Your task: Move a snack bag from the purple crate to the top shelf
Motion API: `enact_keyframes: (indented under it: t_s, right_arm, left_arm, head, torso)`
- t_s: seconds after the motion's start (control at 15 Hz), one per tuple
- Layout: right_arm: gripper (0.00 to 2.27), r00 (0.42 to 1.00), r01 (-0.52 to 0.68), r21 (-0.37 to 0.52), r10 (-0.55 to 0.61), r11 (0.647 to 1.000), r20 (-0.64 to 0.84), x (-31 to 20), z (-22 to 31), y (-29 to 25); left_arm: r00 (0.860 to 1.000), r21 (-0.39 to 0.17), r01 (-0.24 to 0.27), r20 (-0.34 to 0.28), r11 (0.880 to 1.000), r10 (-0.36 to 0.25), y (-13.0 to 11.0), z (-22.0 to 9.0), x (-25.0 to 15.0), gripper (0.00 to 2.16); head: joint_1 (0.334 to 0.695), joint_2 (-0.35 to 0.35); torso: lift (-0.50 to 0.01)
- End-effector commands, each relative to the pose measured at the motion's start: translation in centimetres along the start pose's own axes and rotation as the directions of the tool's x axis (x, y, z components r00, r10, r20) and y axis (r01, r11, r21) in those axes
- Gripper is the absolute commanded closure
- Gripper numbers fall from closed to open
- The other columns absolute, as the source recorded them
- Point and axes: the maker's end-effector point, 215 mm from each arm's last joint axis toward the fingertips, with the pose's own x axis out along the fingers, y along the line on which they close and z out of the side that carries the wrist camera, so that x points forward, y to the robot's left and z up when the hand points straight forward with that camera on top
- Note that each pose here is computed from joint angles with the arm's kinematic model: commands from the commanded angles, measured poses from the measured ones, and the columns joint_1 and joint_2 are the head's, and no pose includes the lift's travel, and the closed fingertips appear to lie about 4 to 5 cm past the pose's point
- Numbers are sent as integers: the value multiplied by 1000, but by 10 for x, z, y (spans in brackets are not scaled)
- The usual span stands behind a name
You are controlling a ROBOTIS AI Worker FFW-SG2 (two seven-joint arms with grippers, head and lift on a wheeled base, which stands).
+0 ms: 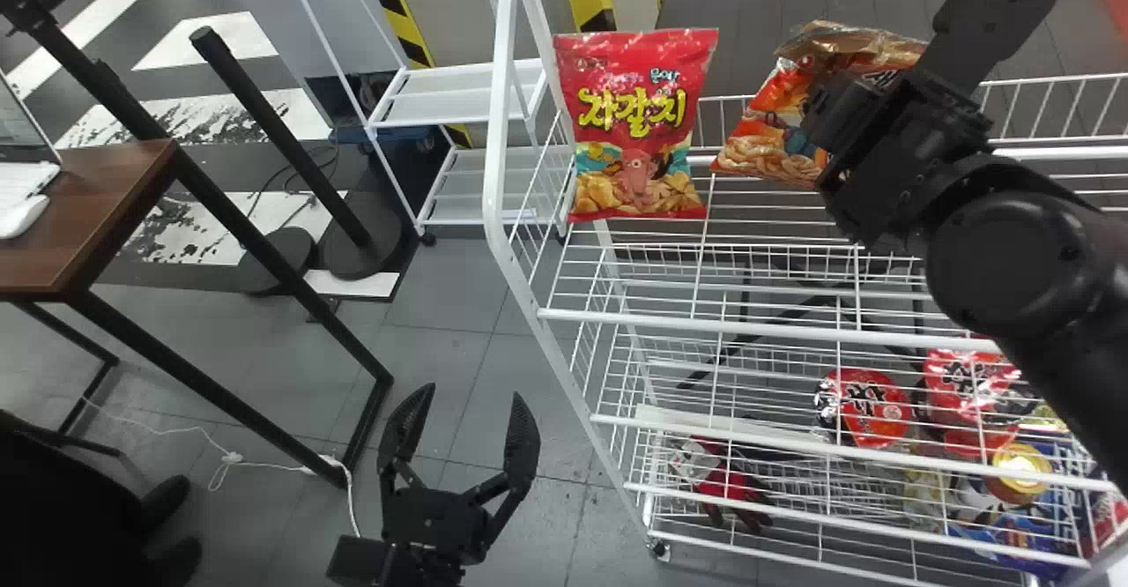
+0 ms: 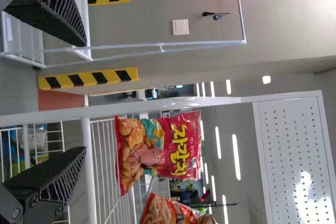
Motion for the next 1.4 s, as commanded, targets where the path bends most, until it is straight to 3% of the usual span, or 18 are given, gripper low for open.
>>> enact_keyframes:
  t_s: [0.0, 0.27, 0.4, 0.53, 0.67, 0.8, 1.33]
  right_arm:
    - [2246, 999, -11, -28, 9, 1000, -42, 2, -10, 4]
    - [2233, 991, -47, -64, 39, 997, -132, 3, -27, 8]
    - [2084, 987, -50, -75, 37, 996, -156, 3, -30, 6]
    - [1683, 980, -75, -87, 57, 993, -191, 2, -37, 8]
    - [1112, 972, -104, -96, 81, 990, -223, 0, -44, 11]
    - [795, 967, -118, -103, 91, 988, -239, -1, -48, 11]
    - [252, 956, -132, -128, 93, 983, -278, -3, -55, 10]
  left_arm:
    - [1000, 2, 0, 2, 1000, 0, 1, 1, 0, 113]
    - [1000, 1, -2, 6, 1000, 2, 1, 2, 0, 113]
    - [1000, 1, -2, 6, 1000, 2, 1, 2, 0, 113]
    - [1000, 0, -2, 8, 1000, 2, 1, 2, 0, 113]
    - [1000, 0, -2, 11, 1000, 2, 0, 3, 0, 113]
    - [1000, 0, -4, 14, 1000, 4, 0, 4, 0, 113]
    - [1000, 1, 1, 16, 1000, -1, 0, 5, -1, 113]
  head:
    - [695, 346]
    - [695, 350]
    - [695, 350]
    - [695, 350]
    - [695, 350]
    - [695, 350]
    - [695, 350]
  torso:
    - [0]
    - [0]
    - [0]
    - [0]
    - [0]
    - [0]
    - [0]
